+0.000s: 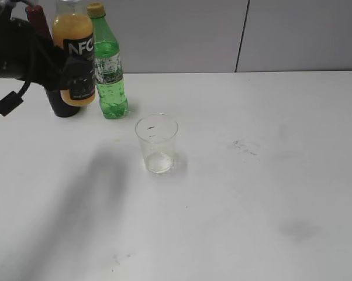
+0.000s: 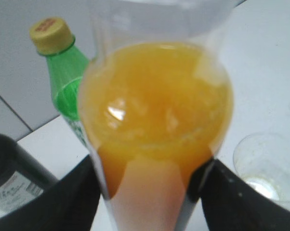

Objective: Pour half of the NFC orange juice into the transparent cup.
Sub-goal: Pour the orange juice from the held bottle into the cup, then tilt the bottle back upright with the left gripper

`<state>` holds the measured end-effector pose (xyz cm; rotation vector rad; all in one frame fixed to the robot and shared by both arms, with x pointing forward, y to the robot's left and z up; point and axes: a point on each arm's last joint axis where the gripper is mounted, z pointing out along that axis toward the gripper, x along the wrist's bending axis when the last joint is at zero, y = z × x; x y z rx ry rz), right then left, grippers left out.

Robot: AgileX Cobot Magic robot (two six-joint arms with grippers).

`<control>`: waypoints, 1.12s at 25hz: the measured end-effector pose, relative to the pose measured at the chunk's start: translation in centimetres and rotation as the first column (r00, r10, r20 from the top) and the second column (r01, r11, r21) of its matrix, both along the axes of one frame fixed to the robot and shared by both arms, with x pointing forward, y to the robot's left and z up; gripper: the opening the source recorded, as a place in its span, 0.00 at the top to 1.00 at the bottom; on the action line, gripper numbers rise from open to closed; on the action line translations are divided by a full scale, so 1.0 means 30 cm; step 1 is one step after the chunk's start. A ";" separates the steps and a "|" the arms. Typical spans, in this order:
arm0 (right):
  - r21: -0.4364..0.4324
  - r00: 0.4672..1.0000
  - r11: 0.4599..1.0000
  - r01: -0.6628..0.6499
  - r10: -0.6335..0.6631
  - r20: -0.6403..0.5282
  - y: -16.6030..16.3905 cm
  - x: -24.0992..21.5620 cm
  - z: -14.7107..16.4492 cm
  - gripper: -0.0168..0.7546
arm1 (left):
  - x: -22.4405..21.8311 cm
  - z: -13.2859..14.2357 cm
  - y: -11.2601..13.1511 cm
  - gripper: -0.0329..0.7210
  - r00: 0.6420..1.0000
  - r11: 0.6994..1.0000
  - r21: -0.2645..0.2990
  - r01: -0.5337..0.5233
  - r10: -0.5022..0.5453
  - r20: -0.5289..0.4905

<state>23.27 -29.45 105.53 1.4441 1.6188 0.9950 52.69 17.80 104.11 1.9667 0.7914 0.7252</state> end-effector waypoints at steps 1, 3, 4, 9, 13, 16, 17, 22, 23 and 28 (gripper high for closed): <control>0.000 1.000 1.000 0.000 0.000 0.000 0.000 0.000 0.000 0.21 | -0.006 -0.009 0.006 0.33 1.000 1.000 0.014 -0.007 0.007 -0.004; 0.000 1.000 1.000 0.000 0.000 0.000 0.000 0.000 0.000 0.21 | -0.016 -0.032 0.014 0.33 1.000 0.999 0.047 -0.007 0.008 -0.015; 0.000 1.000 1.000 0.000 0.000 0.000 0.000 0.000 0.000 0.21 | -0.017 -0.036 0.015 0.33 1.000 0.998 0.059 -0.004 0.005 -0.014; 0.001 1.000 1.000 -0.001 0.001 0.000 0.000 0.000 0.000 0.21 | -0.011 -0.043 0.032 0.33 0.999 0.990 0.133 -0.044 0.043 0.011; 0.001 1.000 1.000 -0.001 0.001 0.000 0.000 0.000 0.000 0.21 | 0.000 -0.043 0.054 0.33 0.994 0.979 0.170 -0.113 0.109 0.032; 0.001 1.000 1.000 -0.001 0.001 0.000 0.000 0.000 0.000 0.21 | -0.001 -0.043 0.053 0.33 0.993 0.978 0.171 -0.116 0.113 0.032; 0.001 1.000 1.000 -0.001 0.001 0.000 0.000 0.000 0.000 0.21 | -0.002 -0.043 0.051 0.33 0.994 0.979 0.169 -0.113 0.109 0.031; 0.002 1.000 1.000 0.000 0.000 0.000 0.000 0.000 0.000 0.21 | -0.008 -0.042 0.036 0.33 0.996 0.989 0.119 -0.086 0.086 0.006; 0.002 1.000 1.000 0.000 0.000 0.000 0.000 0.000 0.000 0.21 | -0.009 -0.041 0.032 0.33 0.997 0.992 0.099 -0.080 0.081 -0.003; 0.002 1.000 1.000 0.000 0.000 0.000 0.000 0.000 0.000 0.21 | -0.011 -0.040 0.026 0.33 0.996 0.995 0.063 -0.083 0.084 -0.019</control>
